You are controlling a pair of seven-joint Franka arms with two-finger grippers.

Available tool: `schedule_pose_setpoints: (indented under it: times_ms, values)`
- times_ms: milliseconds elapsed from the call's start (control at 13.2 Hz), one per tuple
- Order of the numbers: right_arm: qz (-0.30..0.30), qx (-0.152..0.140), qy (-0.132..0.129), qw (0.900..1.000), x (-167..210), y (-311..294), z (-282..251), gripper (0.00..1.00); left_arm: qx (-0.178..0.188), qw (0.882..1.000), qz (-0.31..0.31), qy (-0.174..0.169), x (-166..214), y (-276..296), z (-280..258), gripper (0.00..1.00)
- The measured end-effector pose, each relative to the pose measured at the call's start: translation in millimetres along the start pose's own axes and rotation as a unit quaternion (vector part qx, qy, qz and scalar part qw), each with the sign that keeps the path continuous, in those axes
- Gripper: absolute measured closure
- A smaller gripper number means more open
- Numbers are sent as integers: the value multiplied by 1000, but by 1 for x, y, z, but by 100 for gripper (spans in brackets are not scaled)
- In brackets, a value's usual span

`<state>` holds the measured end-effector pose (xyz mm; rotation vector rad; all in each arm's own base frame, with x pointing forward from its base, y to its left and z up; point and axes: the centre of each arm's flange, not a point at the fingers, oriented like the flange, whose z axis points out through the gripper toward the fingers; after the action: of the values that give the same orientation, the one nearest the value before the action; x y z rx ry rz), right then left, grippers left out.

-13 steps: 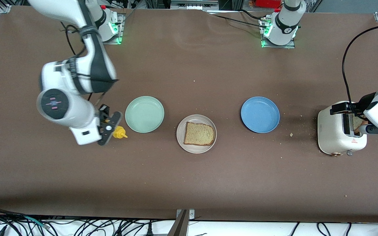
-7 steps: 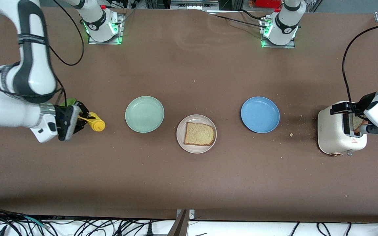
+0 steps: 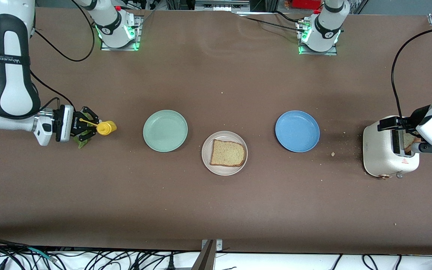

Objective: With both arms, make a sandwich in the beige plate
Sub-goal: 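Carry the bottle with the right gripper back toward its spot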

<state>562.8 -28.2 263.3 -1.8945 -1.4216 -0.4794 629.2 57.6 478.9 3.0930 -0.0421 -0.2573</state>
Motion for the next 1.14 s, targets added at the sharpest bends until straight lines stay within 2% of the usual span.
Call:
schedule_pose_setpoints:
  times_ms: [151, 454, 757, 1136]
  values:
    - [-18, -5, 33, 999, -33, -12, 14, 88, 0, 1000, 0, 0, 0, 0, 0, 0]
    - [-29, -12, 65, 997, -94, -30, 23, 88, 0, 1000, 0, 0, 0, 0, 0, 0]
    - [-35, -14, 124, 992, -150, -36, 45, 88, 0, 1000, 0, 1, 0, 0, -1, 0]
    - [-36, -10, 132, 991, -160, -34, 57, 88, 0, 1000, 0, 1, -1, 0, -2, 0]
